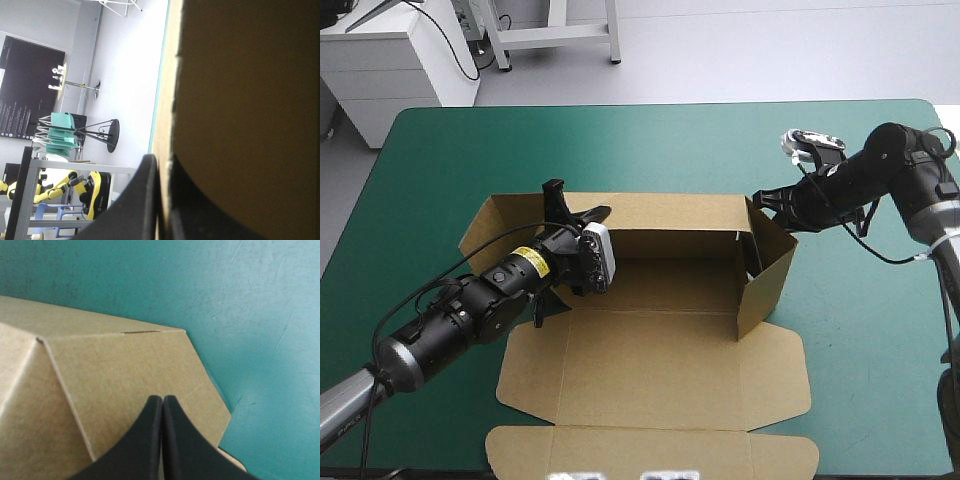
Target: Fold the box
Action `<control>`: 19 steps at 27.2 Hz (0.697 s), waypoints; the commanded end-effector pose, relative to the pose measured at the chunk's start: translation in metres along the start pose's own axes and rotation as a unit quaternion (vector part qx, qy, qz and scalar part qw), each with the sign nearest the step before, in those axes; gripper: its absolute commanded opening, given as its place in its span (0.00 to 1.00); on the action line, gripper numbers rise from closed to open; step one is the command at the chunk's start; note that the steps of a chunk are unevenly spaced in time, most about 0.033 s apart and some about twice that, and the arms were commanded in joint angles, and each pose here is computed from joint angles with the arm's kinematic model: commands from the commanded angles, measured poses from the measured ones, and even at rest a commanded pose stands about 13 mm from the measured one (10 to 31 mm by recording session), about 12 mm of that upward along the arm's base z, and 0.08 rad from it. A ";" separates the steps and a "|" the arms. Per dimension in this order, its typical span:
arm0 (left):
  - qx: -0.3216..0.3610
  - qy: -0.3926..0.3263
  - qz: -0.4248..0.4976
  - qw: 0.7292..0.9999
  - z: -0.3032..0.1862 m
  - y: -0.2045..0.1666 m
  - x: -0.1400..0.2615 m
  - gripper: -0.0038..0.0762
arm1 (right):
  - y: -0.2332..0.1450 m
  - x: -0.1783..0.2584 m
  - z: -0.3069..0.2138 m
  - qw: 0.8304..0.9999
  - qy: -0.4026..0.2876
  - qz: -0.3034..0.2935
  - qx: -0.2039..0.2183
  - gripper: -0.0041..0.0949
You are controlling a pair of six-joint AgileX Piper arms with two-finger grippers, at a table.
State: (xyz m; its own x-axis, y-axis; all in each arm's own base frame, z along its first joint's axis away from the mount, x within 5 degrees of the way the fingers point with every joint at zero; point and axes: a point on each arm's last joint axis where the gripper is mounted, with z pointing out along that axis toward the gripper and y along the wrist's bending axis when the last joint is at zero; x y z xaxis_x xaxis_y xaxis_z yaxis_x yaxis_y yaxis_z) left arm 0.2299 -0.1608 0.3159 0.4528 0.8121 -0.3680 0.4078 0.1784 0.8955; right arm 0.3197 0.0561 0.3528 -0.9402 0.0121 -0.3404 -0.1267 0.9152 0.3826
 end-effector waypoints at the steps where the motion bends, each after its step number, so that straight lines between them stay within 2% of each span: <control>1: -0.035 -0.013 -0.016 0.999 -0.002 0.012 -0.004 0.04 | 0.014 0.014 -0.033 0.999 -0.037 -0.029 -0.023 0.03; 7: -0.034 -0.012 -0.004 0.999 0.003 0.010 -0.003 0.04 | 0.010 0.027 -0.026 0.998 -0.028 -0.054 -0.024 0.03; 11: -0.031 -0.010 -0.004 0.999 0.003 0.009 -0.003 0.04 | 0.014 0.043 -0.026 0.992 -0.087 -0.069 -0.054 0.03; 15: -0.029 -0.010 -0.004 1.000 0.004 0.008 -0.003 0.04 | 0.008 0.058 -0.021 0.987 -0.130 -0.088 -0.043 0.03; 19: -0.025 -0.008 -0.003 1.000 0.004 0.008 -0.002 0.04 | 0.004 0.076 -0.011 0.981 -0.161 -0.097 -0.051 0.03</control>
State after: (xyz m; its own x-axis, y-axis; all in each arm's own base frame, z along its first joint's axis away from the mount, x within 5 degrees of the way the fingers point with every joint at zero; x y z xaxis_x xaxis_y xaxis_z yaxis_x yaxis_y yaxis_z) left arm 0.2356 -0.1647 0.3097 0.4650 0.8166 -0.3421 0.3935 0.1555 0.9061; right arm 0.2525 0.0569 0.3285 -0.8254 -0.0583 -0.5615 -0.3080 0.8801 0.3613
